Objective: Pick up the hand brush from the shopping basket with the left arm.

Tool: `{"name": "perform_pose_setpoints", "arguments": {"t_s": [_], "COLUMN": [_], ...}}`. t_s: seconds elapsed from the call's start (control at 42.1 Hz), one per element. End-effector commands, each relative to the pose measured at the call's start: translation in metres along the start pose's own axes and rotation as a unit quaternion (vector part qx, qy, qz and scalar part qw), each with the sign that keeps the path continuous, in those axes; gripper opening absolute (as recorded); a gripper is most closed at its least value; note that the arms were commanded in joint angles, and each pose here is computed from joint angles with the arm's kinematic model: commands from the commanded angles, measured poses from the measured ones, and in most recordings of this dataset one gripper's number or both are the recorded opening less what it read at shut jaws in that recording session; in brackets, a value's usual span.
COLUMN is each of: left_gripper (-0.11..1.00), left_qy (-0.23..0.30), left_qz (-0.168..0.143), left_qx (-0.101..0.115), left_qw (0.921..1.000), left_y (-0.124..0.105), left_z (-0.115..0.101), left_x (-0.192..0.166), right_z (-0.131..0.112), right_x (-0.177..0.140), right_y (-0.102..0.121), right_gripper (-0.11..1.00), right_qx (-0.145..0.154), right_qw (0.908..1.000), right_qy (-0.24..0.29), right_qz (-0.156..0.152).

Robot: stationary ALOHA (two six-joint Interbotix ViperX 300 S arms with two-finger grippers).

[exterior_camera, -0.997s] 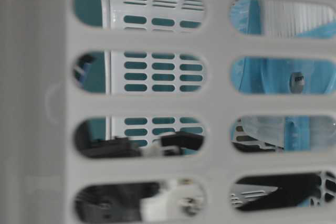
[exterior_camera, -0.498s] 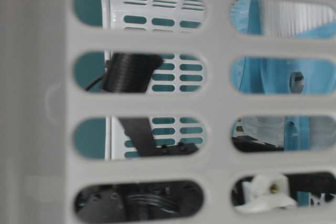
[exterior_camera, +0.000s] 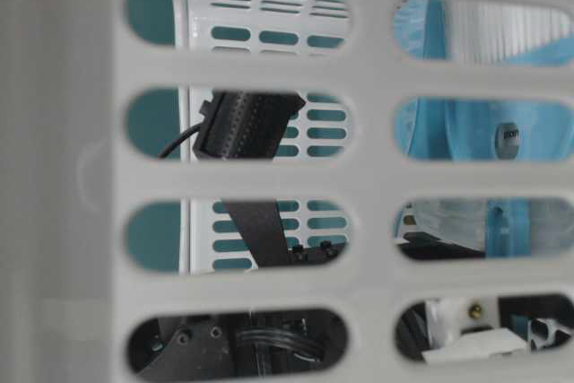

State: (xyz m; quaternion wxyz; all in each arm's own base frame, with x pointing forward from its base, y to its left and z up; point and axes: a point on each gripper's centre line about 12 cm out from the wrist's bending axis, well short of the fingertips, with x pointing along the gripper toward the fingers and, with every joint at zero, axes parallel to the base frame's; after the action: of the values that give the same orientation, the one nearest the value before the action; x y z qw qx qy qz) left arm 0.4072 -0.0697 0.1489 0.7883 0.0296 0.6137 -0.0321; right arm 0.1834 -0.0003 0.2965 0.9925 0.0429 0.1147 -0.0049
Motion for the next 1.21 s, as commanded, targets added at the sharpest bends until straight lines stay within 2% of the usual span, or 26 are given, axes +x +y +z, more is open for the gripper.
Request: {"name": "perform_pose_setpoints", "arguments": {"t_s": [0.0, 0.071, 0.095, 0.285, 0.427, 0.593, 0.641, 0.878, 0.973, 1.187], "left_gripper": [0.46, 0.25, 0.22, 0.24, 0.24, 0.24, 0.24, 0.24, 0.24, 0.24], "left_qy": [-0.016, -0.020, -0.021, -0.029, -0.056, -0.076, -0.080, -0.053, -0.037, -0.024], "left_qz": [-0.001, -0.002, -0.002, -0.004, -0.006, -0.007, -0.006, 0.000, 0.002, 0.003], "left_qx": [0.005, 0.008, 0.008, 0.009, 0.007, 0.002, 0.001, -0.006, -0.007, -0.008], "left_qw": [0.9999, 0.9998, 0.9998, 0.9995, 0.9984, 0.9971, 0.9968, 0.9986, 0.9993, 0.9997], "left_y": [-0.003, -0.005, -0.005, -0.006, -0.007, -0.006, -0.005, 0.000, 0.001, 0.000], "left_z": [0.004, 0.005, 0.005, 0.006, 0.013, 0.022, 0.025, 0.030, 0.029, 0.031], "left_x": [-0.005, -0.006, -0.006, -0.015, -0.043, -0.106, -0.136, -0.219, -0.234, -0.229], "right_z": [0.004, 0.003, 0.002, 0.002, 0.002, 0.001, 0.002, 0.002, 0.002, 0.001], "right_x": [0.000, 0.000, 0.000, -0.003, -0.005, -0.006, -0.006, -0.007, -0.007, -0.008], "right_y": [0.002, 0.002, 0.002, 0.002, 0.002, 0.002, 0.002, 0.002, 0.002, 0.002], "right_gripper": [0.77, 0.77, 0.77, 0.77, 0.77, 0.77, 0.77, 0.77, 0.77, 0.77], "right_qx": [0.002, 0.003, 0.002, 0.002, 0.003, 0.002, 0.003, 0.002, 0.001, 0.001], "right_qw": [1.0000, 1.0000, 1.0000, 0.9999, 0.9999, 0.9999, 0.9999, 0.9998, 0.9998, 0.9998], "right_qy": [-0.007, -0.006, -0.005, -0.009, -0.011, -0.013, -0.014, -0.016, -0.017, -0.016], "right_qz": [0.004, 0.005, 0.004, 0.005, 0.005, 0.005, 0.005, 0.006, 0.006, 0.006]}}
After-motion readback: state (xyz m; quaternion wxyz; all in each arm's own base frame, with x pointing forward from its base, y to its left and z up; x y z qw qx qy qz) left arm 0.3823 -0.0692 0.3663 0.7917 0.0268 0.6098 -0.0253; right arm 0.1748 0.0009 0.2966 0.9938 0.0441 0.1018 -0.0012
